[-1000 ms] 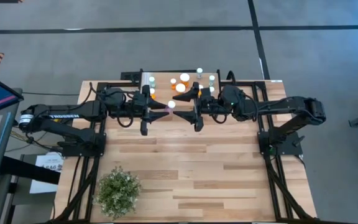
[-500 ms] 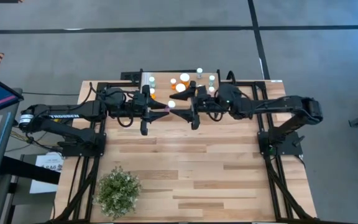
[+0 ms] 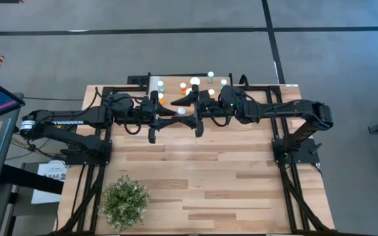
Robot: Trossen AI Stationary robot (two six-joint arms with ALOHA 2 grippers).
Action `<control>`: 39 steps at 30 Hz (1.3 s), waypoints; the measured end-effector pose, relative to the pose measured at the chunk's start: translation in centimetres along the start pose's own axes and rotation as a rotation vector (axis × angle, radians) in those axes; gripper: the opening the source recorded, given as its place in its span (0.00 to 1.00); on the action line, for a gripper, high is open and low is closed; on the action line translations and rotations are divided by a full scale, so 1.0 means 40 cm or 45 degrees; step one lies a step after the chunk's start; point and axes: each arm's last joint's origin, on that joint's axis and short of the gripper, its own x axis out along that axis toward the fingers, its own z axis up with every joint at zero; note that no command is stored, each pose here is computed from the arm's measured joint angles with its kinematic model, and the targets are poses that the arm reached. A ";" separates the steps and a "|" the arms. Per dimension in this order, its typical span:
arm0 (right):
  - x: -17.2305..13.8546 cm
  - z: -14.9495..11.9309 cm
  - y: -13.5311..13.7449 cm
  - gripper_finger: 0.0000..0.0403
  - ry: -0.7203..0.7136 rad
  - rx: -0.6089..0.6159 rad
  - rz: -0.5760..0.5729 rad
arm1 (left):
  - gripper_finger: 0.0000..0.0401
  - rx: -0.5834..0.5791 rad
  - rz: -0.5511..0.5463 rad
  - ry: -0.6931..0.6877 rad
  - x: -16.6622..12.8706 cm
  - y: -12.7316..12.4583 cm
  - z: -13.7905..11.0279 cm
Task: Pick and place medicine bottles onto shelf by color
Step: Put the violet bottle on the shelf
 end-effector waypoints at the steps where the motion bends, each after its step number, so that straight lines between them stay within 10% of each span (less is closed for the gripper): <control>1: 0.001 -0.001 0.000 0.71 0.003 0.001 0.003 | 0.23 0.001 -0.001 -0.001 0.000 0.000 0.000; 23: -0.004 -0.011 0.005 0.40 0.085 0.054 0.095 | 0.23 0.000 -0.003 -0.005 0.000 0.000 0.001; 39: -0.039 0.022 0.011 0.62 0.137 0.060 0.097 | 0.23 0.001 0.001 -0.006 0.000 0.000 0.002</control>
